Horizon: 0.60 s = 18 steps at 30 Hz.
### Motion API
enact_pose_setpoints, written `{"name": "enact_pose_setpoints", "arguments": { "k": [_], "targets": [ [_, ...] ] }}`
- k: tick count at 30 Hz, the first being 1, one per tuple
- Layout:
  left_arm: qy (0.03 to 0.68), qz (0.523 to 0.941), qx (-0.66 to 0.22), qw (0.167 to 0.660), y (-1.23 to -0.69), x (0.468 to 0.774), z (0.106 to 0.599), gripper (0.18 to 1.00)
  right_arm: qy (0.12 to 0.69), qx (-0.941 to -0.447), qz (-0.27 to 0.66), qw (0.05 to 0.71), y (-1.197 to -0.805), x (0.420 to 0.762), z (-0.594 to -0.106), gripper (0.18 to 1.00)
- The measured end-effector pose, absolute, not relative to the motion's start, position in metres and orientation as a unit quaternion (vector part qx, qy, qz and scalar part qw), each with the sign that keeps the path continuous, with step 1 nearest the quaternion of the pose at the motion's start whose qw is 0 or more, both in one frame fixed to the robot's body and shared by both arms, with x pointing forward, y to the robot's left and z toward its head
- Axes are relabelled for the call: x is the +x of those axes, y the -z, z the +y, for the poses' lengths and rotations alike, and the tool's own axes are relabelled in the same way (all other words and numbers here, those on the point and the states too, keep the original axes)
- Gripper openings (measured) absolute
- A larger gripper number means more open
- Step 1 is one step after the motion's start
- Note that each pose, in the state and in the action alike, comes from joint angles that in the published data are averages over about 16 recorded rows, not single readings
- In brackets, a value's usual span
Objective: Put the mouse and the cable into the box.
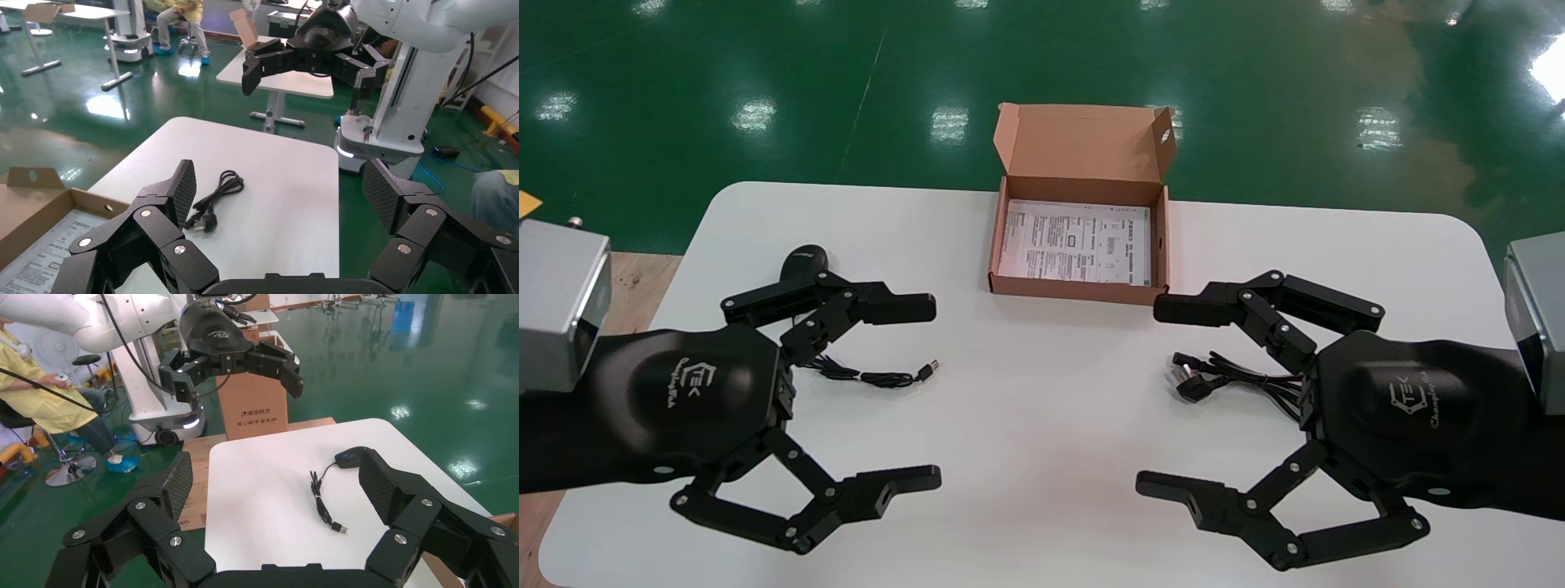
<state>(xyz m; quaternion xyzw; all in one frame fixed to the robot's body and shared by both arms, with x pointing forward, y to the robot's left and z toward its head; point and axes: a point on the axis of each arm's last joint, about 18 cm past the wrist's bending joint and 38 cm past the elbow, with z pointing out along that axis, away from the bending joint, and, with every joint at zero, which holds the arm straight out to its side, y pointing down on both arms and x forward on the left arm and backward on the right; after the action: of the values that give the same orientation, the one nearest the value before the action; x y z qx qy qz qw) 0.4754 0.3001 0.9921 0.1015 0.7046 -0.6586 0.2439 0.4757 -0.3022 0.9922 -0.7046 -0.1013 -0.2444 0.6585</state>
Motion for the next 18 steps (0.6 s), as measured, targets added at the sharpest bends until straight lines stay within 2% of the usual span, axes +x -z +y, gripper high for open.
{"name": "enact_pose_setpoints", "arguments": {
  "k": [18],
  "targets": [
    [0.659, 0.705, 0.102, 0.244, -0.9921, 0.4753, 0.3000, 1.001, 0.245, -0.705, -0.101, 0.658, -0.9922, 0.4757, -0.3023, 1.000]
  ]
}}
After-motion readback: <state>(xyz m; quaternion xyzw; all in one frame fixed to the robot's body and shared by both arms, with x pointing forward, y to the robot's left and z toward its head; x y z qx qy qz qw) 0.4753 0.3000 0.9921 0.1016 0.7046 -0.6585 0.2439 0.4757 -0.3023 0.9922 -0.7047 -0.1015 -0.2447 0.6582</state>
